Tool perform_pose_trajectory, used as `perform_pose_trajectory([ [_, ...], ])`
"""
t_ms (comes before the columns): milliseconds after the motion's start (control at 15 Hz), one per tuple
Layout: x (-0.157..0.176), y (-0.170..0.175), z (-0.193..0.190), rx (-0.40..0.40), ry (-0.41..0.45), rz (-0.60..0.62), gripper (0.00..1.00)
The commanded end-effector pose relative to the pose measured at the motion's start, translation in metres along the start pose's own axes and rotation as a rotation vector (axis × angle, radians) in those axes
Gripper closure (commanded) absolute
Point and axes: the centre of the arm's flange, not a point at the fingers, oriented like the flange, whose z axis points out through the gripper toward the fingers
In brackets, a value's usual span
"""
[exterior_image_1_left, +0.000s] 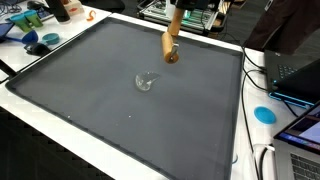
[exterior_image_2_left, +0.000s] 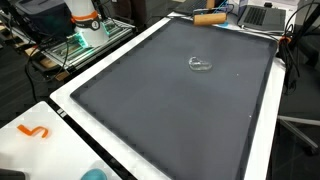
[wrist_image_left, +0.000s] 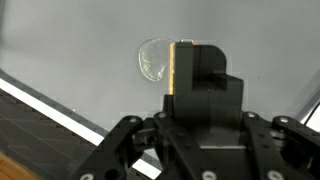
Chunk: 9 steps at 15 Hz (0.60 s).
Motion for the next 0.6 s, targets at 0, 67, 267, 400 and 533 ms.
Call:
perform_pose_trajectory([
  [0, -0.001, -0.023, -0.003, -0.025, -0.018, 0.030, 0.76],
  [67, 0.002, -0.029, -0.002, -0.032, -0.020, 0.037, 0.76],
  [267, 0.008, -0.043, 0.007, -0.063, -0.034, 0.051, 0.76],
  [400, 0.011, -0.051, 0.013, -0.077, -0.047, 0.054, 0.76],
  [533, 0.014, -0.059, 0.020, -0.083, -0.063, 0.053, 0.76],
])
